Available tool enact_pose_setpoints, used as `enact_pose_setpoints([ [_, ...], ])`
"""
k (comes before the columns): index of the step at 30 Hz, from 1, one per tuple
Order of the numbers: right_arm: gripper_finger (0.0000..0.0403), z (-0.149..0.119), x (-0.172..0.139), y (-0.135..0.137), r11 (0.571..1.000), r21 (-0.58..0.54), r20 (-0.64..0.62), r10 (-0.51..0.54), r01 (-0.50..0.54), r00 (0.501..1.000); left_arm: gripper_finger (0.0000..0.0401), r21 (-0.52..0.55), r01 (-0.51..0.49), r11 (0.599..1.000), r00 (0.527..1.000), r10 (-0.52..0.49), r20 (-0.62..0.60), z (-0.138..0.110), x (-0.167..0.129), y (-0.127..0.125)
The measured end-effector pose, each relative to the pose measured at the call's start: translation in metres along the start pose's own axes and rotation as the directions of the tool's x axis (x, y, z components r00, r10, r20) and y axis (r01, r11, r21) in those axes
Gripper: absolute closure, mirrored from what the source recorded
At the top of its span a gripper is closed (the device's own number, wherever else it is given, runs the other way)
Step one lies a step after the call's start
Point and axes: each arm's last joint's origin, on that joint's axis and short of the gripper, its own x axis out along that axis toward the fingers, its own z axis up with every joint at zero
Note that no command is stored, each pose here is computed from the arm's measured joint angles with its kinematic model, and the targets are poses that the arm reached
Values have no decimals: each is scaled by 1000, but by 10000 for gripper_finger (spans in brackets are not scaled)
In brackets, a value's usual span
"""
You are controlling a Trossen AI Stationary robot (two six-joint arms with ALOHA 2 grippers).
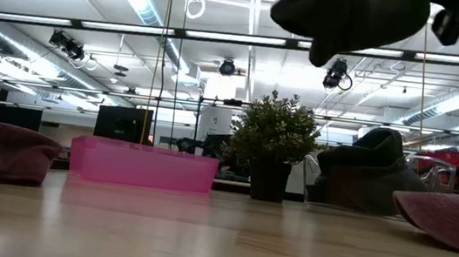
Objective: Pick & Place hat
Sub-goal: Put the black cap into the transparent bin
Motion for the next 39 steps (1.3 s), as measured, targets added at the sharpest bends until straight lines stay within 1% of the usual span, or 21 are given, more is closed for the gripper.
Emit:
enact_pose_setpoints([
  [3, 397, 0, -14, -7, 989, 76, 59, -128, 124, 990, 146, 8, -36, 999, 999, 36, -5, 0, 0, 1],
  [6, 397, -3, -26, -16, 952, 156, 97, -282, 265, 955, 147, 21, -40, 999, 999, 40, -11, -1, 0, 1],
  [8, 397, -5, -34, -22, 909, 197, 123, -394, 366, 911, 147, 30, -40, 999, 999, 40, -14, -1, 1, 1],
  [10, 397, -5, -38, -26, 864, 232, 163, -488, 448, 857, 147, 38, -41, 998, 999, 41, -20, -2, 1, 1],
  [13, 397, -4, -41, -29, 815, 258, 223, -573, 519, 789, 147, 47, -40, 998, 999, 41, -20, -2, 1, 1],
  [15, 397, -4, -39, -29, 801, 232, 230, -596, 551, 769, 147, 60, -41, 997, 999, 42, -20, -2, 1, 1],
  [18, 397, -5, -31, -28, 794, 207, 209, -607, 572, 767, 147, 72, -41, 997, 999, 42, -21, -2, 1, 1],
  [21, 397, -8, -22, -28, 776, 207, 182, -629, 596, 756, 147, 83, -40, 996, 999, 42, -21, -2, 1, 1],
  [23, 397, -12, -15, -30, 747, 199, 159, -664, 635, 731, 147, 82, -40, 996, 999, 42, -21, -2, 1, 1],
  [26, 397, -19, -5, -33, 686, 187, 128, -727, 704, 675, 147, 82, -40, 996, 999, 42, -21, -2, 1, 1],
  [27, 397, -21, -3, -34, 666, 191, 123, -745, 721, 656, 147, 82, -40, 996, 999, 42, -21, -2, 1, 1],
  [29, 397, -24, 2, -35, 640, 207, 117, -767, 740, 630, 147, 83, -40, 996, 999, 42, -21, -2, 1, 1],
  [31, 397, -25, 6, -35, 627, 209, 112, -778, 750, 619, 147, 83, -40, 996, 999, 42, -21, -2, 1, 1],
  [34, 397, -29, 12, -36, 617, 184, 99, -786, 765, 611, 147, 83, -40, 996, 999, 42, -21, -2, 1, 1],
  [39, 397, -47, 19, -45, 595, 186, 76, -802, 782, 592, 147, 82, -37, 996, 999, 39, -20, -2, 1, 1],
])
